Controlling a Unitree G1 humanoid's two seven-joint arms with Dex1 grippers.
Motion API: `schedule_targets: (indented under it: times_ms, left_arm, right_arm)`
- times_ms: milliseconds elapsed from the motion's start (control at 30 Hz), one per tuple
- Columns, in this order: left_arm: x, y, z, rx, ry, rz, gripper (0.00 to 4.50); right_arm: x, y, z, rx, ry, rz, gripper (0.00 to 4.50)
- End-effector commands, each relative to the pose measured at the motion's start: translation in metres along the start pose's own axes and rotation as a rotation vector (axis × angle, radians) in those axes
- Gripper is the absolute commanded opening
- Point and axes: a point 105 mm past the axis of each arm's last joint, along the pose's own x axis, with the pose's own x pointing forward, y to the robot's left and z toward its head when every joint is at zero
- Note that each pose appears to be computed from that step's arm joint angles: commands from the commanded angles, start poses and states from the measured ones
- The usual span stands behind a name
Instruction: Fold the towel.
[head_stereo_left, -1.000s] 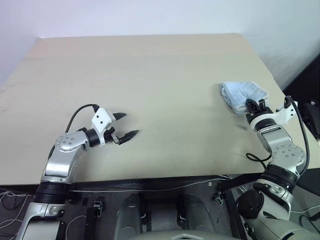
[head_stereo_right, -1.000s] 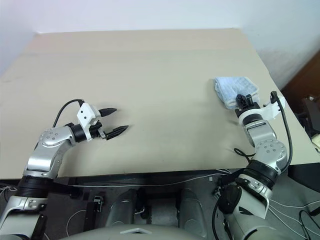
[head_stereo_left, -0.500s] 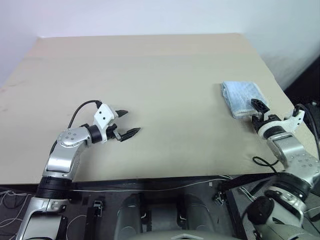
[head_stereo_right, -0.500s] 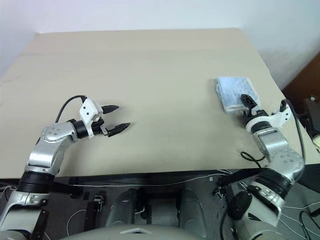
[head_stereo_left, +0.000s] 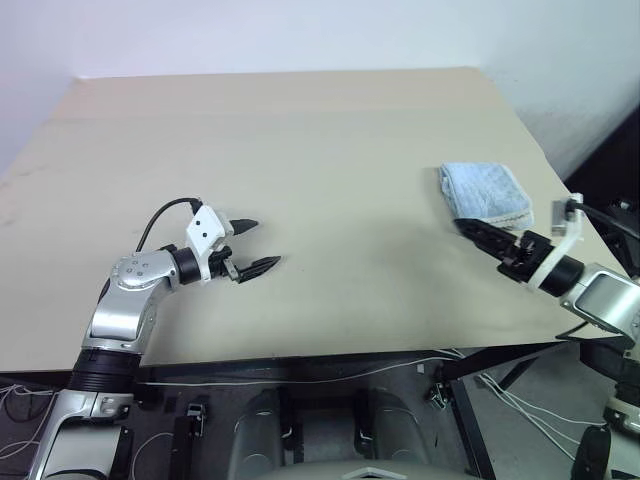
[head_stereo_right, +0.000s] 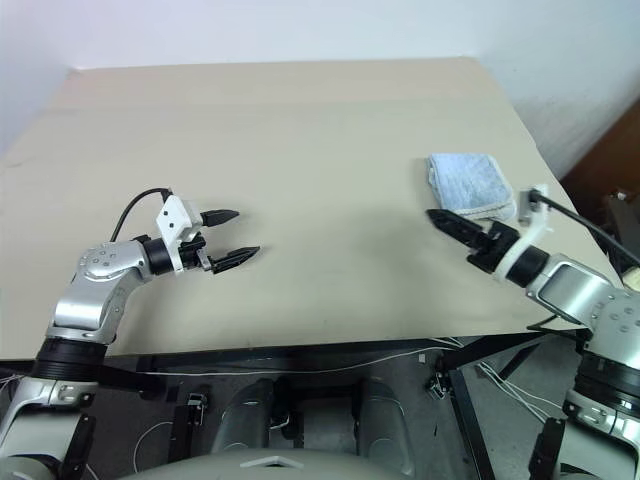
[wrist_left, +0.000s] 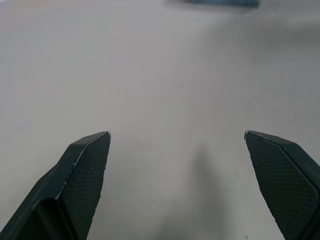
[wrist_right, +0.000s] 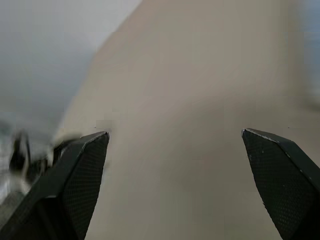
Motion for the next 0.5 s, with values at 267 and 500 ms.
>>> schedule_targets:
  times_ms: [267, 500]
  left_arm:
    - [-0.020, -0.012, 0.016, -0.013, -0.060, -0.025, 4.50]
    - [-0.034, -0.017, 0.015, -0.032, -0.049, 0.036, 4.50]
  right_arm:
    - [0.048, 0.049, 0.001, -0.631, -0.082, 0.249, 4.47]
    - [0.071, 0.043, -0.019, -0.782, -0.043, 0.322, 4.47]
